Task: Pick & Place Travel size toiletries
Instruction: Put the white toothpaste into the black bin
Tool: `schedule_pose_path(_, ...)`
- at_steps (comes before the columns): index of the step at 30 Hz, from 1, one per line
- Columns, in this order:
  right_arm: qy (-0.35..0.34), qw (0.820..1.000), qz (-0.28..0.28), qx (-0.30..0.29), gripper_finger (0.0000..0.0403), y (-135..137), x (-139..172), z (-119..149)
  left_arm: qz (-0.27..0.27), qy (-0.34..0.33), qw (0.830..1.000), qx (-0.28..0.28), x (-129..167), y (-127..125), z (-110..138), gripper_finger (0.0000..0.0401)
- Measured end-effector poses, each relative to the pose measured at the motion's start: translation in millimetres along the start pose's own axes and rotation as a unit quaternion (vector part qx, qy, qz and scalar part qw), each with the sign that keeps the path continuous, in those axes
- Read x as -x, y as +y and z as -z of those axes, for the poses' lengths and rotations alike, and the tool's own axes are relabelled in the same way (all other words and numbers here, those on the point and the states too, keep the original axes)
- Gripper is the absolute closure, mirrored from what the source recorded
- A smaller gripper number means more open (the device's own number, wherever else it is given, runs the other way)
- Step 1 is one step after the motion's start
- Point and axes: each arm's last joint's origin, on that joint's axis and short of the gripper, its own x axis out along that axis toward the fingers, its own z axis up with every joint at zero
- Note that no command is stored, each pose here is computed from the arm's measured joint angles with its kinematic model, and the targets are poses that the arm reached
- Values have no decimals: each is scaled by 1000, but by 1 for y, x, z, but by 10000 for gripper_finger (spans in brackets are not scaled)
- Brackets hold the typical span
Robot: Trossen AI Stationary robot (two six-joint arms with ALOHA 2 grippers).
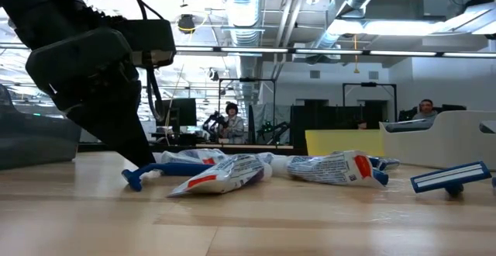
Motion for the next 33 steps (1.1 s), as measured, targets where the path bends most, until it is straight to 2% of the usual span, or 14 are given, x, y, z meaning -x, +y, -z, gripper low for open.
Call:
schedule_pose_path(7, 0, 1000, 0, 3, 127, 0, 0, 0, 30, 1, 1000, 11, 13, -1, -7, 353)
schedule_pose_path(14, 0, 1000, 0, 7, 127, 0, 0, 0, 74, -42, 996, 40, 50, 4, -29, 353)
schedule_pose_path(19, 0, 1000, 0, 7, 127, 0, 0, 0, 88, -46, 993, 63, 83, 17, -39, 353)
schedule_pose_path(22, 0, 1000, 0, 7, 127, 0, 0, 0, 86, -27, 992, 91, 104, 31, -40, 352)
schedule_pose_path(27, -2, 1000, -1, 6, 127, 0, 0, 0, 90, 42, 986, 135, 139, 60, -35, 351)
schedule_pose_path(33, -3, 1000, 1, 5, 127, 0, 0, 0, 105, 109, 967, 204, 170, 87, -27, 349)
